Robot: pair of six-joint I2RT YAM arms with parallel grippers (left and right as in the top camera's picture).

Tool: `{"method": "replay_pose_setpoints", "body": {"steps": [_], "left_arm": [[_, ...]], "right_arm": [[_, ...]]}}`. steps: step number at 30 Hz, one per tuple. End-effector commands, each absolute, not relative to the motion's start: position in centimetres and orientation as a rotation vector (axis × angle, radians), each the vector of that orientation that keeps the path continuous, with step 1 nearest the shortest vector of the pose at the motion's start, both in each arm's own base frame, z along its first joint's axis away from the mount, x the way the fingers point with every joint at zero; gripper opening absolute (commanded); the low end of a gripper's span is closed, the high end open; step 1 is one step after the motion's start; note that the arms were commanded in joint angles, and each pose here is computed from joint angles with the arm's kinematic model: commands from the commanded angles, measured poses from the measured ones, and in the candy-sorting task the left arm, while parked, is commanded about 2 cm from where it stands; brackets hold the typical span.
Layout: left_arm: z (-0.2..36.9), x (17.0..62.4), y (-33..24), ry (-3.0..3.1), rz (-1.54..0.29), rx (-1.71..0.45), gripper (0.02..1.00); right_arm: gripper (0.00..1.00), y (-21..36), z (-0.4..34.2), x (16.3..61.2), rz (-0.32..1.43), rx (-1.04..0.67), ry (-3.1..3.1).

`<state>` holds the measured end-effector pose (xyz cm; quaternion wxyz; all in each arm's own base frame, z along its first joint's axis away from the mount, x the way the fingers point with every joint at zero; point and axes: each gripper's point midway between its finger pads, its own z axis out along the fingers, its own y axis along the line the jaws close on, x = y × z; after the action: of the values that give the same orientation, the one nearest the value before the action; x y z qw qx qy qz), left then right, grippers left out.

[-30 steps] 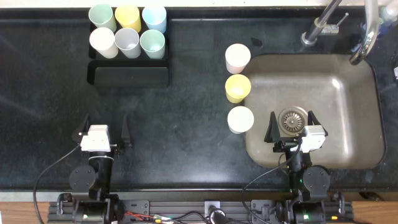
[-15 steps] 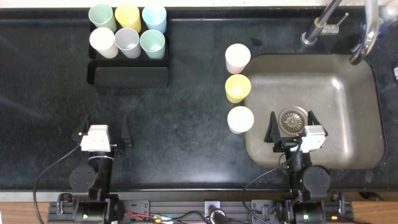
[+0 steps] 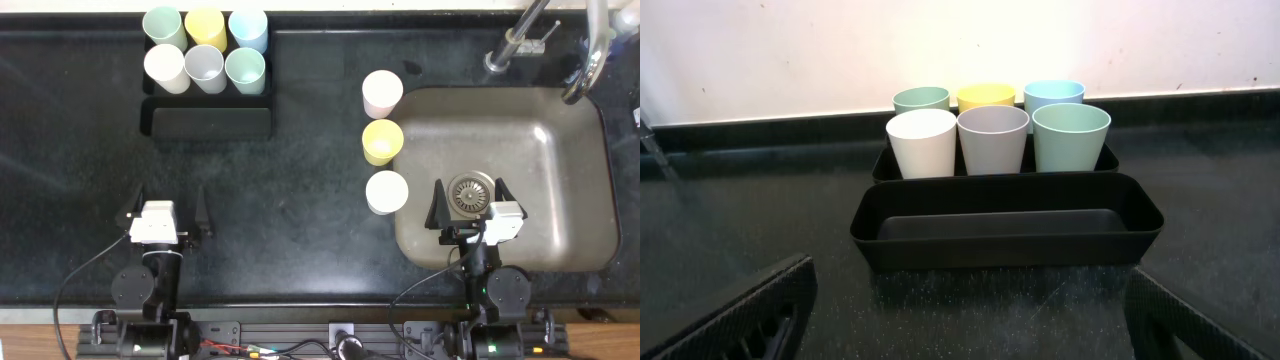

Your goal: Store Cups

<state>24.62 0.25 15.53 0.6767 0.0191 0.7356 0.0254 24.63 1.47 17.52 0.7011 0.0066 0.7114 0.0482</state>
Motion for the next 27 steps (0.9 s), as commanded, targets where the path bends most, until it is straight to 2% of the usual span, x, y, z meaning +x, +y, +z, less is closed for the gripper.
{"method": "replay_pose_setpoints", "body": {"steps": [1, 15, 21, 27], "left_arm": [[15.6, 24.6, 0.3, 1.649, 0.076, 0.059, 1.000], [15.5, 24.6, 0.3, 1.654, 0.059, 0.044, 0.982], [16.3, 24.1, -0.7, 1.740, -0.077, -0.008, 0.976], [20.4, 24.6, -4.1, 1.888, -0.327, -0.004, 1.000]], "right_arm": [[1.000, 1.6, 17.1, 24.6, 0.118, 0.016, 1.585], [0.998, 1.6, 17.1, 24.6, 0.118, 0.016, 1.585], [0.996, 1.6, 17.1, 24.6, 0.118, 0.016, 1.585], [0.998, 1.6, 17.1, 24.6, 0.118, 0.016, 1.585]]}}
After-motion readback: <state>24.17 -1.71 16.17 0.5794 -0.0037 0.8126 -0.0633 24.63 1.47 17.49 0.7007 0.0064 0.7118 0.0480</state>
